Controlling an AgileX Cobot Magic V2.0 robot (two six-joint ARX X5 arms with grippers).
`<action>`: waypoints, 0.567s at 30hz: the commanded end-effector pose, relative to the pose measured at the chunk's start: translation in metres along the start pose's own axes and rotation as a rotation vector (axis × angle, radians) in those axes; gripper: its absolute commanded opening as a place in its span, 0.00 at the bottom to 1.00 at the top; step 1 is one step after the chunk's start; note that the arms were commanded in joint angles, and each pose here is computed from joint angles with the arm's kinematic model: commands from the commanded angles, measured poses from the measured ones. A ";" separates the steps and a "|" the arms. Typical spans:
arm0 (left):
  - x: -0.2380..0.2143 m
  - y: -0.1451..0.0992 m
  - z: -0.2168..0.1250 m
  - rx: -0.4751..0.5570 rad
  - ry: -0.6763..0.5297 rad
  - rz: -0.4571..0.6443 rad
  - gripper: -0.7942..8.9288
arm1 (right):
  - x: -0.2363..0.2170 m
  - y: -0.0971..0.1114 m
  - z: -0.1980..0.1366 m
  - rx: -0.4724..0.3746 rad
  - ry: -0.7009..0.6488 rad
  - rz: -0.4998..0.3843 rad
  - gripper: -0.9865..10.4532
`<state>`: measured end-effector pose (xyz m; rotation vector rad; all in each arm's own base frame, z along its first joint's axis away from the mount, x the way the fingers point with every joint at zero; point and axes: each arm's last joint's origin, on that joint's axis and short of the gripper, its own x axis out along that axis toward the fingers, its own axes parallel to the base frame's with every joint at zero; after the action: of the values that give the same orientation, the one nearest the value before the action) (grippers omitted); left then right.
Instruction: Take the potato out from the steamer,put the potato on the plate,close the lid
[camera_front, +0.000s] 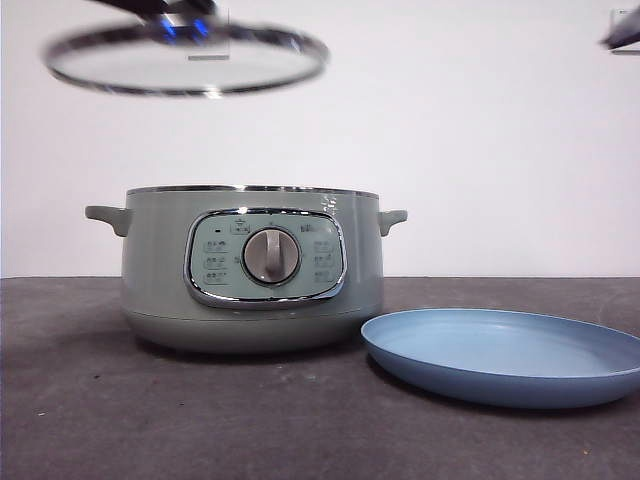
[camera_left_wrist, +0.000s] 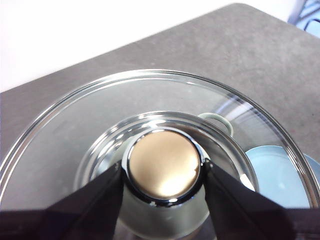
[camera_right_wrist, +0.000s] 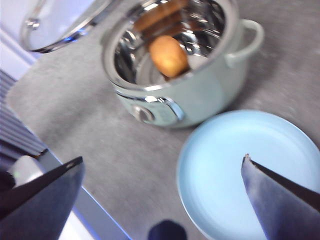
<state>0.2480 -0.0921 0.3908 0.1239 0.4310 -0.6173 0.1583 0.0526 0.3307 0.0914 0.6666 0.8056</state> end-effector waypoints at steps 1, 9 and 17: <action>-0.035 -0.003 0.007 -0.006 -0.069 0.019 0.07 | 0.018 0.000 0.014 -0.004 0.004 0.045 0.66; -0.100 -0.013 -0.007 -0.039 -0.042 0.119 0.07 | 0.096 0.005 0.073 -0.134 0.087 0.097 0.66; -0.138 -0.027 -0.023 -0.050 -0.006 0.178 0.07 | 0.184 0.014 0.113 -0.274 0.157 0.068 0.66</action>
<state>0.1269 -0.0369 0.4219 0.1221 0.4838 -0.4439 0.3022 0.2033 0.3341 -0.1652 0.7056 0.9598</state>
